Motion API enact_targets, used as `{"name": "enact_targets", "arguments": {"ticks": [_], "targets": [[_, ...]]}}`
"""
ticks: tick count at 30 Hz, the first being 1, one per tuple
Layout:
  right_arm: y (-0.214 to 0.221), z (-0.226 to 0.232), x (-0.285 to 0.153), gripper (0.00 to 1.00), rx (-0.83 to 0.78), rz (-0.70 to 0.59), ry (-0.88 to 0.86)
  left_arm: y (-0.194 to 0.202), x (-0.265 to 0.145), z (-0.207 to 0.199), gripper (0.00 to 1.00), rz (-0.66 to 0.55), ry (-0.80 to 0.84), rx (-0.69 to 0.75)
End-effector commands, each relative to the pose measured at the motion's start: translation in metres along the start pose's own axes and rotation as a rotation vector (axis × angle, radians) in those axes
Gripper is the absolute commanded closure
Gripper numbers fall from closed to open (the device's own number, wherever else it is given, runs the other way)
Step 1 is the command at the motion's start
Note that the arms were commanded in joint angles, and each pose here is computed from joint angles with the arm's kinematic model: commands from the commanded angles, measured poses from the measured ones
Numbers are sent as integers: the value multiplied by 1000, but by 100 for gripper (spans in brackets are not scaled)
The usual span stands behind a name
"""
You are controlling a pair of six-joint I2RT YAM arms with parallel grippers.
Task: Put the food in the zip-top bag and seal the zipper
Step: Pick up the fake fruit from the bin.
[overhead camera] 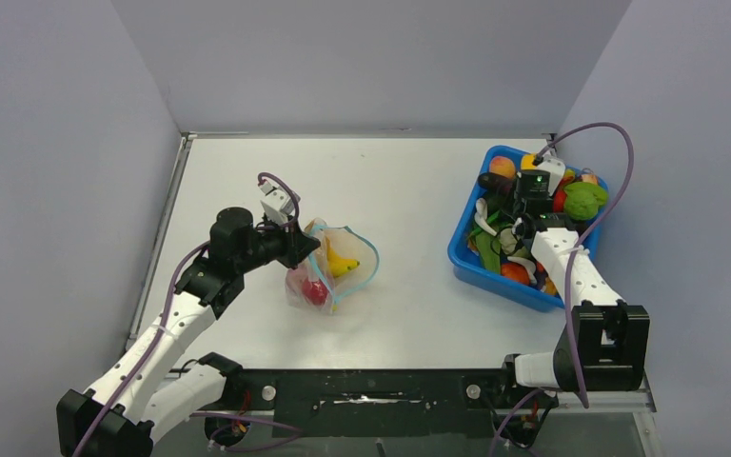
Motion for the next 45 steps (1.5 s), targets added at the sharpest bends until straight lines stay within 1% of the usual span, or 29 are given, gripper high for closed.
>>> {"name": "enact_targets", "arguments": {"ticks": [1,3,5,10,12,15,17,24,29,32,36,40,45], "targets": [[-5,-1,4,57,-3,-25,22,-12,-4,1,100,-64,-12,42],[-4,-1,5,55,-3,-17,26,-12,-4,1,100,-63,-12,42],[-3,-1,7,54,-6,-9,29,-12,-4,1,100,-64,-13,42],[-2,-1,8,57,-14,-1,31,-12,-4,1,100,-67,-15,43],[-2,-2,8,62,-16,-2,36,-12,-4,1,100,-66,-16,44],[-3,-2,5,73,-23,-13,40,-12,-5,1,100,-65,-17,44],[-4,-3,3,76,-30,-17,42,-12,-5,1,100,-66,-17,45],[-7,1,-14,77,-64,-10,27,-11,-4,2,100,-67,-18,47],[-2,5,-31,78,-85,22,10,-12,-5,2,100,-70,-19,48],[5,6,-45,78,-76,42,-6,-11,-5,2,100,-70,-20,47],[5,3,-64,78,-61,8,-11,-12,-5,1,100,-73,-20,49],[2,1,-84,79,-35,1,-30,-12,-6,1,100,-75,-20,50],[6,-6,-103,80,-12,31,-38,-12,-7,1,100,-80,-24,52]]}}
Point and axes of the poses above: each gripper's point midway between its finger pads, its own x axis out along the fingers, its own z axis along the line the jaws close on, y = z × x, the point moved 10 cm from there along -x, back along the fingers, and after that the axes turned 14 degrees about x, right-handed, at the moved point
